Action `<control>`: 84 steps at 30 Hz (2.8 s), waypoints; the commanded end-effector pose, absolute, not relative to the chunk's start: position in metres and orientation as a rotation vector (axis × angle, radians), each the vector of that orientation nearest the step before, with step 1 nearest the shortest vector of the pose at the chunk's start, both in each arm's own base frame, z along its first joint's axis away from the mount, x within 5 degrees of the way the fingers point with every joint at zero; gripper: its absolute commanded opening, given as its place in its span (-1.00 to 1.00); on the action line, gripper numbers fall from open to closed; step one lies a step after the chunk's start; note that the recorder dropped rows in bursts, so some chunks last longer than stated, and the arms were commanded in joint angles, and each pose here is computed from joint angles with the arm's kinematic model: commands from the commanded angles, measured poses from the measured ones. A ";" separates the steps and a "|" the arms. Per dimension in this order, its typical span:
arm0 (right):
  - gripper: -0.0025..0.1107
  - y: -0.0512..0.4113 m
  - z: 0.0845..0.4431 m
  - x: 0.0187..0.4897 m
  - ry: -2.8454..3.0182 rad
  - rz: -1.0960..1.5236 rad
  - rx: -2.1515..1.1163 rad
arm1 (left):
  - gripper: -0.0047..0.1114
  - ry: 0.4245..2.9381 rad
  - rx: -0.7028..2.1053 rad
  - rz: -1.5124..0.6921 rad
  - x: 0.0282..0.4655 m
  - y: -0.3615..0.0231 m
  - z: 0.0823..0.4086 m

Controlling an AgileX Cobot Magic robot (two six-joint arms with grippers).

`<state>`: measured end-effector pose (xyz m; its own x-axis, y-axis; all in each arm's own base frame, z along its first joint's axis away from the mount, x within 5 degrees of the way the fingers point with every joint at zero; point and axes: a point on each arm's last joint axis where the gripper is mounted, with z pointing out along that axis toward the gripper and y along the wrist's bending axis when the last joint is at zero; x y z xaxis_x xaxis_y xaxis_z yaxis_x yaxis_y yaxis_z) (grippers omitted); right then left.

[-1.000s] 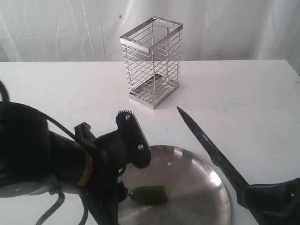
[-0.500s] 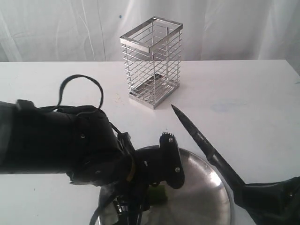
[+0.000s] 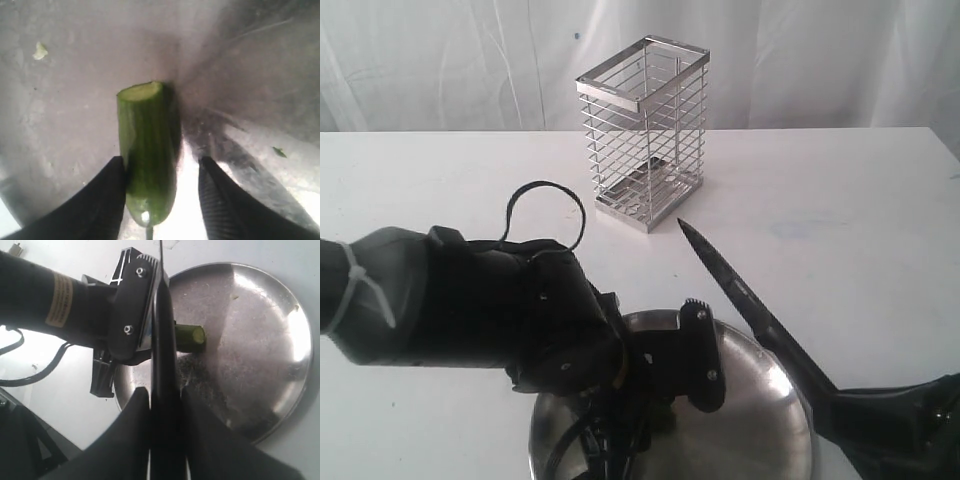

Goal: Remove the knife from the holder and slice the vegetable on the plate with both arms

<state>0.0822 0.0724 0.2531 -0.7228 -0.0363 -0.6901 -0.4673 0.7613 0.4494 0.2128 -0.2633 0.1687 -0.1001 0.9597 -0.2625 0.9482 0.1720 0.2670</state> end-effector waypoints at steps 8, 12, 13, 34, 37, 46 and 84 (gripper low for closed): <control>-0.96 0.074 0.254 0.081 2.238 0.833 -0.396 | -0.12 2.214 1.634 -0.077 0.229 -0.260 0.156; -0.96 0.072 0.252 0.081 2.237 0.784 -0.444 | -0.37 2.355 1.480 -0.146 0.227 -0.262 0.149; -0.96 0.071 0.252 0.082 2.239 0.763 -0.457 | -0.42 2.386 1.440 -0.154 0.227 -0.262 0.148; -0.96 0.072 0.236 0.132 2.540 0.391 -0.669 | -0.16 2.587 0.865 -0.327 0.232 -0.268 0.158; -0.96 0.076 0.237 0.130 2.503 0.442 -0.746 | -0.13 2.576 0.847 -0.341 0.231 -0.268 0.158; -0.96 0.079 0.237 0.131 2.469 0.461 -0.824 | 0.06 2.512 0.848 -0.368 0.226 -0.261 0.192; -0.96 0.103 0.203 0.158 2.563 0.435 -0.939 | 0.05 2.407 0.791 -0.295 0.239 -0.237 0.224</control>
